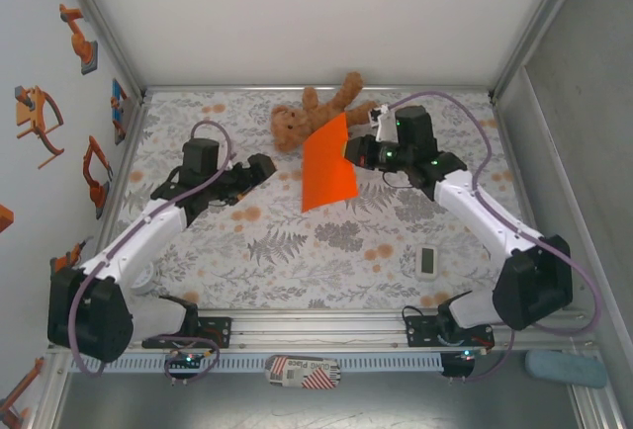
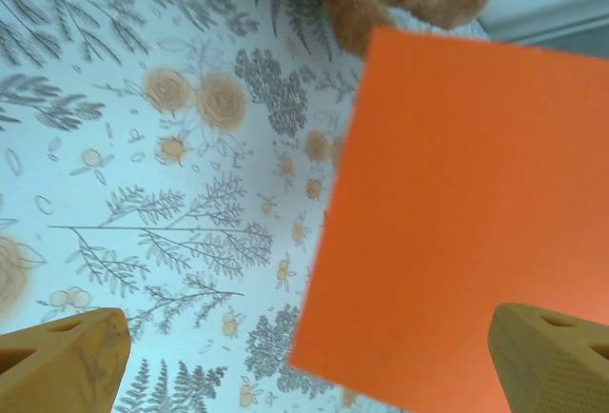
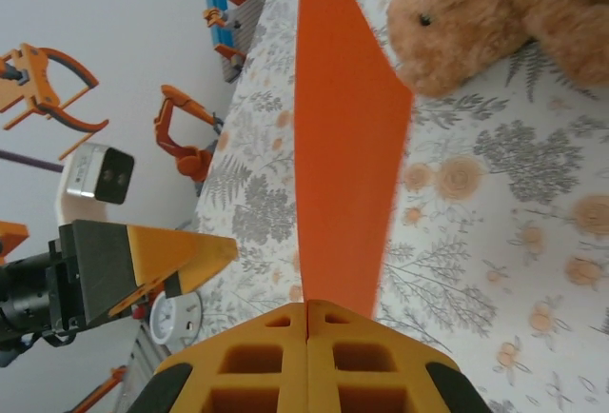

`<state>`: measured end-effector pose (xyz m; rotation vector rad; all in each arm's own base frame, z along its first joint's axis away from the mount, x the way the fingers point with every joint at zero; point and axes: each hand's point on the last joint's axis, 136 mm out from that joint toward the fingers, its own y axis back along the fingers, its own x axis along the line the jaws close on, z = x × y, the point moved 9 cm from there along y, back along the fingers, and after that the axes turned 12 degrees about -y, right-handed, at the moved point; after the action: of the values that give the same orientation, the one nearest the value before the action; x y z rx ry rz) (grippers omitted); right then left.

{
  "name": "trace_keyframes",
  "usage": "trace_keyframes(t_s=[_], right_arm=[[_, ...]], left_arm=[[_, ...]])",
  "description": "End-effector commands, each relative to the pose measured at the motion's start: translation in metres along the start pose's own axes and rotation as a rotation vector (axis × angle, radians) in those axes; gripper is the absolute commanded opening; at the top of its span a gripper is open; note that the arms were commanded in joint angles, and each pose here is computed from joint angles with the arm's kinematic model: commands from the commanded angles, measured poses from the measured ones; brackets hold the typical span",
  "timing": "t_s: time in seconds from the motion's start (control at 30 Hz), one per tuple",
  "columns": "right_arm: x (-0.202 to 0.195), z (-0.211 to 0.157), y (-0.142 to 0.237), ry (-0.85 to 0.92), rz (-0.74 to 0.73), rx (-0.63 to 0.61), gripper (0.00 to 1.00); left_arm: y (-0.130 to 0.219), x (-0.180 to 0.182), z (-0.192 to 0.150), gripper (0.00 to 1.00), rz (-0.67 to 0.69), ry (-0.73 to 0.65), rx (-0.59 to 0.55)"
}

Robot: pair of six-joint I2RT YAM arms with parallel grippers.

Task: Fold a paper plane with a square sheet of paper (pick it up from the middle)
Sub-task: First fold in half a square sheet of paper at the center of the table.

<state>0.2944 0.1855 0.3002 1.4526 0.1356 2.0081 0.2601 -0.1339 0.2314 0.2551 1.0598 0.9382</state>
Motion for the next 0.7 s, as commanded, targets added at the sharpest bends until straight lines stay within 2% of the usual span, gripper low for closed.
trace_keyframes(t_s=[0.0, 0.13, 0.27, 0.47, 0.57, 0.67], right_arm=[[0.007, -0.001, 0.016, 0.029, -0.084, -0.007, 0.00], [0.009, -0.006, -0.004, -0.032, -0.076, 0.034, 0.00], [0.002, -0.022, -0.044, -0.088, -0.139, 0.093, 0.00], [-0.026, -0.043, -0.106, -0.236, -0.088, 0.160, 0.00], [-0.042, -0.050, -0.123, -0.288, -0.041, 0.160, 0.00], [-0.059, -0.058, -0.127, -0.306, -0.062, 0.139, 0.00]], left_arm=[[0.010, 0.005, -0.002, 0.96, 0.044, -0.037, -0.059], [0.009, 0.008, -0.006, 0.96, 0.021, -0.016, -0.085], [-0.002, 0.015, -0.014, 0.96, -0.011, 0.036, -0.074], [-0.017, 0.027, -0.026, 0.96, -0.006, 0.095, -0.026], [-0.022, 0.031, -0.031, 0.97, -0.008, 0.108, -0.005], [-0.029, 0.032, -0.038, 0.99, 0.008, 0.107, 0.028]])
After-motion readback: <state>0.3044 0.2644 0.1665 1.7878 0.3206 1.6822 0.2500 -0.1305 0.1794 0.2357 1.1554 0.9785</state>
